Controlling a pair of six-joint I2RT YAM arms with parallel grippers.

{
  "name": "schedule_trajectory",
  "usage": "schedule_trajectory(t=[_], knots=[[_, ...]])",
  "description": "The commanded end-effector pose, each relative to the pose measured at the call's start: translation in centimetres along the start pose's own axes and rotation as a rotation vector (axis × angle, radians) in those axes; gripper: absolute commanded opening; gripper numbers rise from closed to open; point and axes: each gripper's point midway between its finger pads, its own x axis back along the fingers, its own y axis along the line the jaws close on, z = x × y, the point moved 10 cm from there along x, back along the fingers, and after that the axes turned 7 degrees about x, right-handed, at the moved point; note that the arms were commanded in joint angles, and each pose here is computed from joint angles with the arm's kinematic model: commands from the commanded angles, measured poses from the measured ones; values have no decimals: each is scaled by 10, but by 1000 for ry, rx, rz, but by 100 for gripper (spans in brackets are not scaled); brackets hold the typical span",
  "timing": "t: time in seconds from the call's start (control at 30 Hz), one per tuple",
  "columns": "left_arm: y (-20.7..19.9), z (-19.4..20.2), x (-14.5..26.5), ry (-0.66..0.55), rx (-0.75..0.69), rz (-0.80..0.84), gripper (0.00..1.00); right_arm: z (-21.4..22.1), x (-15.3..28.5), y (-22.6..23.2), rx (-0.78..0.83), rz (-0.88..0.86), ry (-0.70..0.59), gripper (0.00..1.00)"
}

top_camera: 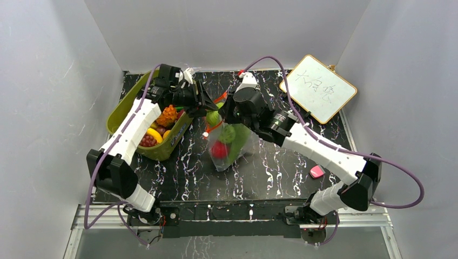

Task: Place the food in the zip-top bag and seal the zipper
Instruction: Place the fake vegetable in the zipper food storage bag.

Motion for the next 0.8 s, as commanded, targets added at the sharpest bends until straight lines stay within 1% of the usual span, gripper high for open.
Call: schedule_trajectory(t=[0.0,0.1,0.17,0.3,0.37,0.43,0.5,0.63,0.7,0.77], knots=[[-22,1,-5,27,-32,19,17,-40,5,22,-44,-122,-165,0],[-21,6,-15,70,-51,-18,17,-41,3,21,-39,-106,-181,0],[-17,7,-21,96,-32,-32,18,-42,0,22,-35,-107,-187,0],[-15,6,-23,107,-21,-92,18,-42,-3,25,-37,-122,-187,0],[-18,5,-22,110,-16,-78,18,-41,-2,23,-40,-116,-186,0],[-27,3,-20,109,-6,-32,23,-38,-1,20,-48,-103,-186,0],[-39,2,-16,108,4,44,36,-35,3,17,-64,-96,-192,0],[-54,5,-6,108,18,162,48,-35,13,9,-79,-69,-220,0],[-58,9,2,103,18,190,55,-35,17,6,-84,-57,-231,0],[-61,11,9,89,9,200,60,-33,21,2,-99,-54,-236,0]])
